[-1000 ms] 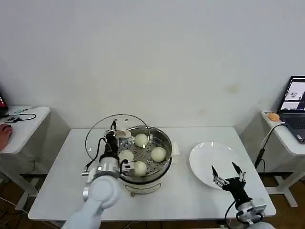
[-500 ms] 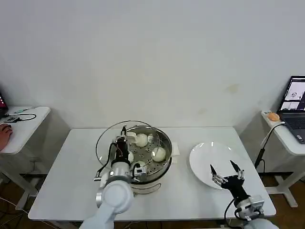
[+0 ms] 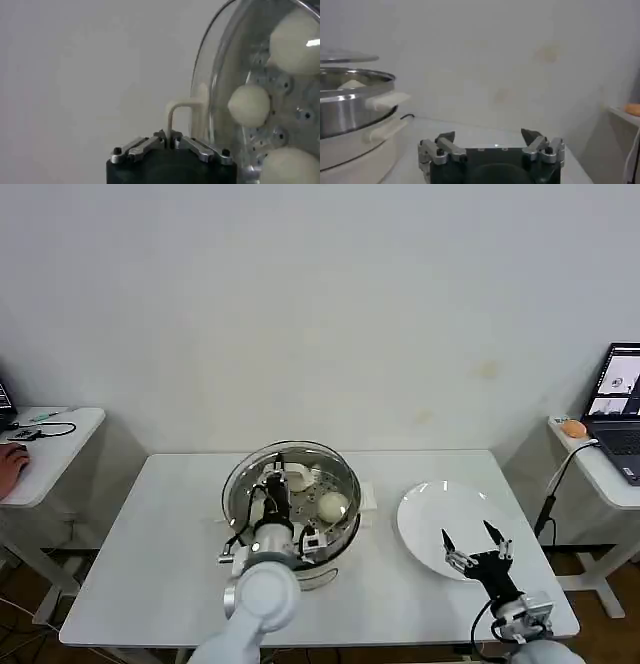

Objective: Take steamed baozi put them in steamer then cover it.

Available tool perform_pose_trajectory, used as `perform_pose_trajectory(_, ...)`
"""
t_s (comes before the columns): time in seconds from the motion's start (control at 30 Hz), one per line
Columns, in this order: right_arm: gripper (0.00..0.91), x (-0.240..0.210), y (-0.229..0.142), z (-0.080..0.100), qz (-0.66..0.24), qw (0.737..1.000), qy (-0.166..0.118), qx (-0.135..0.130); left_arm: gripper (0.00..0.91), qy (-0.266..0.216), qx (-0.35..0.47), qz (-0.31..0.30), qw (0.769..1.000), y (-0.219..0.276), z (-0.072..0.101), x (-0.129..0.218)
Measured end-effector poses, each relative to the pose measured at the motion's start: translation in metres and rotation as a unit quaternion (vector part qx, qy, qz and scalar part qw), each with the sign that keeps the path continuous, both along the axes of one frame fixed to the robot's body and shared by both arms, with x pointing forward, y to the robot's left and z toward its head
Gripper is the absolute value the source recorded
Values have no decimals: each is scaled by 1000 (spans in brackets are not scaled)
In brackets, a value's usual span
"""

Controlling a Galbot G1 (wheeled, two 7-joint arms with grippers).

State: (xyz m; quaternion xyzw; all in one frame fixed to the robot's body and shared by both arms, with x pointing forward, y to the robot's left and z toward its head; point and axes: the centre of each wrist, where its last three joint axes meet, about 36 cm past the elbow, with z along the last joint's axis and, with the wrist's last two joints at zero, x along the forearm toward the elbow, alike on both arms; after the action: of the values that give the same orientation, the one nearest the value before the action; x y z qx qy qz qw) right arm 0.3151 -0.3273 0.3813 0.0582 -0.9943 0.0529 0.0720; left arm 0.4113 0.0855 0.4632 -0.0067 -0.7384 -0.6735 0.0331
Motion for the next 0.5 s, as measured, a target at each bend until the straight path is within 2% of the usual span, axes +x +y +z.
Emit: perform_pose_trajectory(0.5,907,2,-2,-5,-1,1000,3,-1,0,12,5,3,1000,-8,-5,7)
